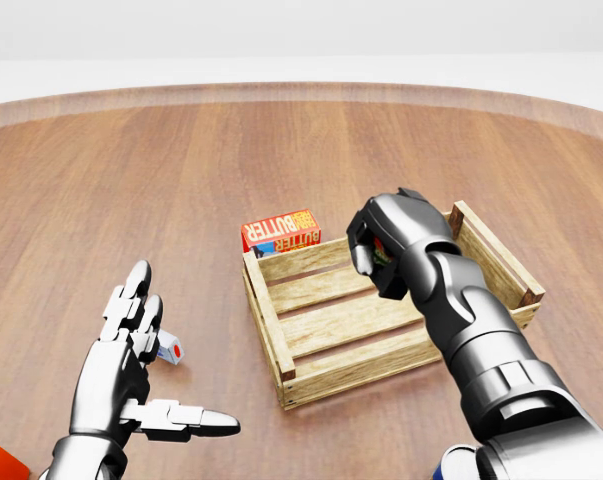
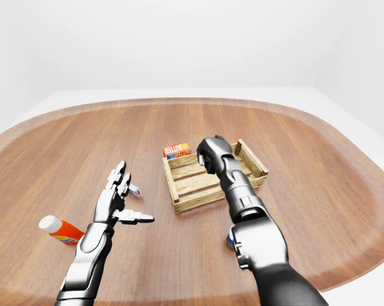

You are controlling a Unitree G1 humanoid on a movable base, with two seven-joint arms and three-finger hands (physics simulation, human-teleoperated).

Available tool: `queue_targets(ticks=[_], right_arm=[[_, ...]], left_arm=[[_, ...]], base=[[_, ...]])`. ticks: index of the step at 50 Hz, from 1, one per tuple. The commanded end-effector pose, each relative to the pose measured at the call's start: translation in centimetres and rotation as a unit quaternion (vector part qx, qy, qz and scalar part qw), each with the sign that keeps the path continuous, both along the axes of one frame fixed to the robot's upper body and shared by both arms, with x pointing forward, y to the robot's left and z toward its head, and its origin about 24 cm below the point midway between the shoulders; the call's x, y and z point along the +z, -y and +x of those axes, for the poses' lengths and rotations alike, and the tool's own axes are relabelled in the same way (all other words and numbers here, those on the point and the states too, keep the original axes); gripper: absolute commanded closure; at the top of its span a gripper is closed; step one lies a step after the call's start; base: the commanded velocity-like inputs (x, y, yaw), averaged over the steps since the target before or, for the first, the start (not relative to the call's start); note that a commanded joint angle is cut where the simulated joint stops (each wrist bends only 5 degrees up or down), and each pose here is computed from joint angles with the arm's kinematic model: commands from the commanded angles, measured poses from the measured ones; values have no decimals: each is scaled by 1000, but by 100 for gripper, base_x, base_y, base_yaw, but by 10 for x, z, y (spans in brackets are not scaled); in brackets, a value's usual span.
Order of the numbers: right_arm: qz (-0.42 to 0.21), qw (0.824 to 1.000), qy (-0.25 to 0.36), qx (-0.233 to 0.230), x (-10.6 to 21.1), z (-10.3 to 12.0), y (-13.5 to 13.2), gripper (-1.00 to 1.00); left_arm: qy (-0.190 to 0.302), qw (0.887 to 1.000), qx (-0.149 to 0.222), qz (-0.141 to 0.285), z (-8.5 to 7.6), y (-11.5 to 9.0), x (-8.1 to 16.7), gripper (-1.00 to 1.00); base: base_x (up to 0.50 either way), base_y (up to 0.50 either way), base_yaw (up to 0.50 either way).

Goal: Pick up the tomato sauce, and put it in the wooden tray.

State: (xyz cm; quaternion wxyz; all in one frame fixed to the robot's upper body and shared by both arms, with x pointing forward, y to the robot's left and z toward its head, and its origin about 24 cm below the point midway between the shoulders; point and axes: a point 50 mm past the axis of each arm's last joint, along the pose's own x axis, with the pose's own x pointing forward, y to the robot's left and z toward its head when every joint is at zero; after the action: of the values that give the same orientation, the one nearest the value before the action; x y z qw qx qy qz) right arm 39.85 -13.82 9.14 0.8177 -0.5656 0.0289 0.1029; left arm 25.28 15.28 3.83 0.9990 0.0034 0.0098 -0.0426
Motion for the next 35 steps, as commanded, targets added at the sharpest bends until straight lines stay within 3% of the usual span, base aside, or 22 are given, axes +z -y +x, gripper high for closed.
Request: queue_targets(ticks=[1, 13, 22, 35], right_arm=[[-19, 1000, -8, -14, 2, 6, -2, 100], [-44, 999, -17, -7, 6, 9, -4, 100], [-103, 994, -28, 16, 0, 7, -8, 100], [-103, 994, -37, 12, -5, 5, -6, 100]], left_arm=[[0, 1000, 0, 0, 0, 0, 0, -100], [0, 1000, -1, -1, 0, 0, 0, -100], [0, 1000, 0, -3, 0, 0, 0, -100], [0, 1000, 0, -4, 0, -1, 0, -100]], base=[[0, 0, 0], [0, 0, 0], [0, 0, 0], [0, 0, 0]])
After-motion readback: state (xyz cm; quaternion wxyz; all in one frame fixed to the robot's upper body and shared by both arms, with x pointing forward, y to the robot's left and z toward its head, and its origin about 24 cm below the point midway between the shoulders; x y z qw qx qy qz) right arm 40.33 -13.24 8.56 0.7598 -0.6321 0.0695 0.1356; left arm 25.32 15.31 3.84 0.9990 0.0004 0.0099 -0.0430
